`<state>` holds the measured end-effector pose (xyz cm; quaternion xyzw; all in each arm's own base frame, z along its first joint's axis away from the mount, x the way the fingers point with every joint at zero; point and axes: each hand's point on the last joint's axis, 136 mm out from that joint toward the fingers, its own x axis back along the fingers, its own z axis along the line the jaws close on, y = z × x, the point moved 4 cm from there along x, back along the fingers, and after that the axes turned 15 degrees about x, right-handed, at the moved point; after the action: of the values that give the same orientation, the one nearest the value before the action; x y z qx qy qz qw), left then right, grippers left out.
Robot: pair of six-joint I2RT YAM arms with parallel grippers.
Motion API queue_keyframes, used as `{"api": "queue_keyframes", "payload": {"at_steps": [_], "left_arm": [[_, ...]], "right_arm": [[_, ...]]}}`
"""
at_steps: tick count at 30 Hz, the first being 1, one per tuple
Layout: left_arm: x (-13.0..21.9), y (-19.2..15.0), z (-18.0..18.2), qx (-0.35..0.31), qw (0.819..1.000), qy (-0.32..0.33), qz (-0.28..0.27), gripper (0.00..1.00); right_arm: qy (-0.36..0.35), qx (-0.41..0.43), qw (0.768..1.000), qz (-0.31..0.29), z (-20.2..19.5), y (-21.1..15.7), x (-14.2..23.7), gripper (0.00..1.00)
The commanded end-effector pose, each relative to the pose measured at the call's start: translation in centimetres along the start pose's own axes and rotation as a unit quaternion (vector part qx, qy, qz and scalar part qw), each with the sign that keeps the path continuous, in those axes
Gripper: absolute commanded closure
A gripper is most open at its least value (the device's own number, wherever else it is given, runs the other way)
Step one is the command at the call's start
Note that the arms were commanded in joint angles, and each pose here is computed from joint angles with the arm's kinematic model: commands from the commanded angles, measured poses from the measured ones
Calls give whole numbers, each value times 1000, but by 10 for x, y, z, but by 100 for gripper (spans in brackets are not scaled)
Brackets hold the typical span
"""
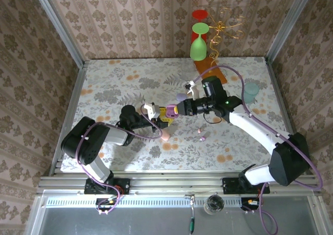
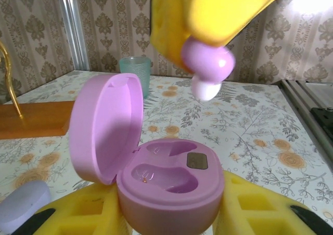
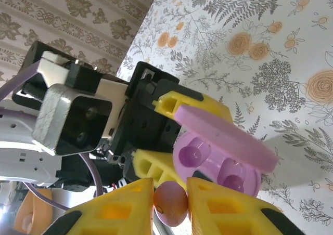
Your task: Insert the wireless bluetooth earbuds into the charging case
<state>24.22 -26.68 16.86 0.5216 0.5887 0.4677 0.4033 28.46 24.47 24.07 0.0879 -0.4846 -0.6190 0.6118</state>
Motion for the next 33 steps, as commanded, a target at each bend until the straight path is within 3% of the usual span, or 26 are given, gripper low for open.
{"api": "queue_keyframes", "payload": {"at_steps": [1,23,33], "left_arm": [[-3,16,-9,-31,999,-30,-16,67],[-1,26,-13,-35,999,-31,-26,67],[2,23,-8,-30,999,-21,-25,67]], "right_arm": [[10,6,1000,14,-1,-2,-6,76],[-22,9,999,47,-20,-17,-17,75],[-36,30,999,18,-10,-8,2,42]]}}
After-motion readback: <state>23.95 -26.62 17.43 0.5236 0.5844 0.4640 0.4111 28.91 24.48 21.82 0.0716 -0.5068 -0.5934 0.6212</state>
